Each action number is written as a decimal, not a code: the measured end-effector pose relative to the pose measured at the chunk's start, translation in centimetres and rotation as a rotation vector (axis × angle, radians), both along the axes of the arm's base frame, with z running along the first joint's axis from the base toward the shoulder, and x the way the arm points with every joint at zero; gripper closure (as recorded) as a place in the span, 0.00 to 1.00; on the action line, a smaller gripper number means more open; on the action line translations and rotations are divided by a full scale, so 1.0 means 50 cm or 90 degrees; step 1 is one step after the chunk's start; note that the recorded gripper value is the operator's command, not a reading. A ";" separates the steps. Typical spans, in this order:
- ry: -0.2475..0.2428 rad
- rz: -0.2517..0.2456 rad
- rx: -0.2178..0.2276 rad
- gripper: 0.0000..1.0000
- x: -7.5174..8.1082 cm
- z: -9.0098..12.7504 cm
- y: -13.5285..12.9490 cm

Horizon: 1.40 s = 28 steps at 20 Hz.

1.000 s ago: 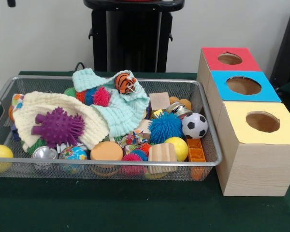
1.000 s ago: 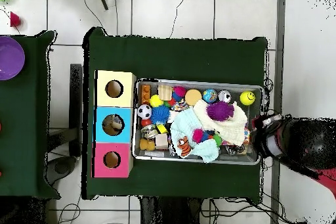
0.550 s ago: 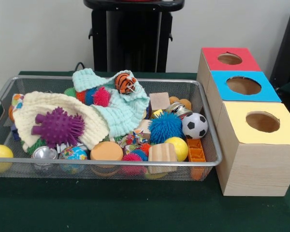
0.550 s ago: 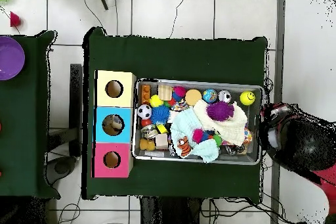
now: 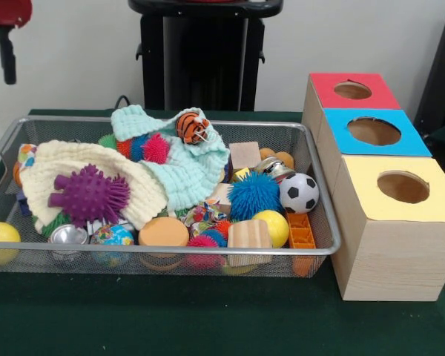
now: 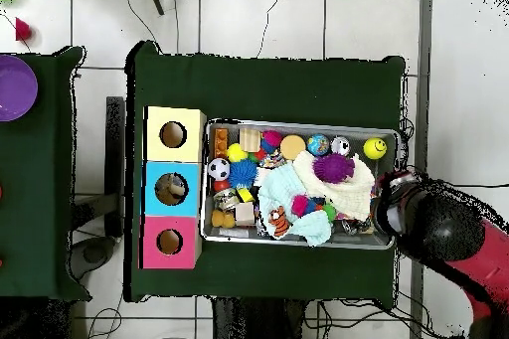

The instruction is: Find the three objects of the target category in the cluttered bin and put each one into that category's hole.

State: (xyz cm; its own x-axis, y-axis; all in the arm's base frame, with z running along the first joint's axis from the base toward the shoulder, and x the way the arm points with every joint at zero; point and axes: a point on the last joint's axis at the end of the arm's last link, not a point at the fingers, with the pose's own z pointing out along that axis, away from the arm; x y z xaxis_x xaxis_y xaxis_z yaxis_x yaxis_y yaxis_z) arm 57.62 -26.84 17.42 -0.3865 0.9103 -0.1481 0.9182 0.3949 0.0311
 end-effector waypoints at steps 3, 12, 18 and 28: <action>0.009 0.003 0.009 0.00 -0.005 -0.016 0.016; 0.012 0.032 0.016 0.00 0.011 -0.029 0.084; -0.017 0.030 -0.001 0.00 0.015 -0.069 0.072; -0.027 0.025 0.000 0.00 -0.020 -0.195 0.079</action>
